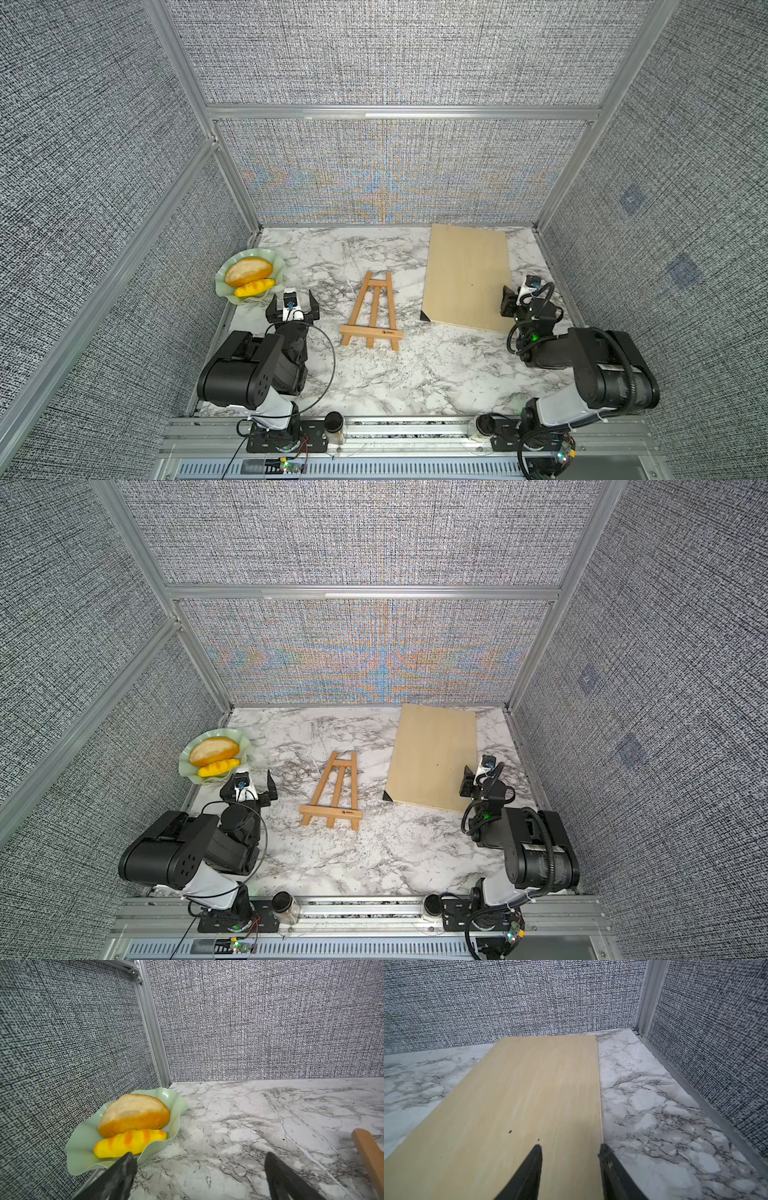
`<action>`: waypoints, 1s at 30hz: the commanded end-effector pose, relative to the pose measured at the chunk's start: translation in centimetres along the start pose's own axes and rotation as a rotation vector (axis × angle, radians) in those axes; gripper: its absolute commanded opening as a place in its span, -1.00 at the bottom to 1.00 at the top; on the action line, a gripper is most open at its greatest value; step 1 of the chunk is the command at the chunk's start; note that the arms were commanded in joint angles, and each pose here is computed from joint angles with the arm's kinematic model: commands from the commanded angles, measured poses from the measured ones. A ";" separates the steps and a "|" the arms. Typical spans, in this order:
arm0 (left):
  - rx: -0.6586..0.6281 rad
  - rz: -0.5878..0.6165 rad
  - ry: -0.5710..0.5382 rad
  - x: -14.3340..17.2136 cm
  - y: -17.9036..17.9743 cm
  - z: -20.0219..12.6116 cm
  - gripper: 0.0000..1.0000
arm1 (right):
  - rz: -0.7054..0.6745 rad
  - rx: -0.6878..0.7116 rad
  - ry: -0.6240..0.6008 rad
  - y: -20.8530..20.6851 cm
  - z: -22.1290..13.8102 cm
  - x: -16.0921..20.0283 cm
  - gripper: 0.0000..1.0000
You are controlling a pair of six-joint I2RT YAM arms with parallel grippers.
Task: Disassemble the easel
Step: Reset both arms
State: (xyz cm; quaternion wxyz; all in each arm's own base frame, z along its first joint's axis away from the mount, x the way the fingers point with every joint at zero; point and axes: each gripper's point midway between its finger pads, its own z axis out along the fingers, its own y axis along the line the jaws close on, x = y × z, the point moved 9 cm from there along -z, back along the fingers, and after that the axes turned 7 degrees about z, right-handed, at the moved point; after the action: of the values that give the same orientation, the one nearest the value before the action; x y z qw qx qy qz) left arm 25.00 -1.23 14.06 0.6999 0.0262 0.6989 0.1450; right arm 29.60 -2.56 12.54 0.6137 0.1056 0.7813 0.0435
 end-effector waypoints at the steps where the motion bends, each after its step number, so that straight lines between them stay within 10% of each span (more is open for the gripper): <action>1: 0.014 -0.017 0.021 0.1 0.0 0.6 0.96 | -0.009 -0.008 0.022 0.1 0.3 0.1 -0.05; 5: 0.011 -0.029 0.049 0.3 0.2 1.2 0.99 | -0.028 0.015 0.028 0.4 0.4 0.1 0.07; 6: 0.007 -0.030 0.048 0.3 0.3 1.2 0.99 | -0.033 0.013 0.031 0.5 0.4 0.2 0.93; 7: 0.007 -0.030 0.048 0.3 0.3 1.1 0.99 | -0.038 0.009 0.034 0.5 0.5 0.2 0.98; 30: 0.013 -0.030 0.050 0.3 0.2 1.2 0.99 | -0.055 0.009 0.040 0.9 0.6 0.2 0.98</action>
State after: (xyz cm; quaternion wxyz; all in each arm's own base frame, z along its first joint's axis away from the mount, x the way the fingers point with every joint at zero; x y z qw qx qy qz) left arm 26.04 -0.72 13.80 0.6841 0.0174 0.7165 0.1351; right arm 30.18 -1.63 12.31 0.5981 0.0858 0.7962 0.0321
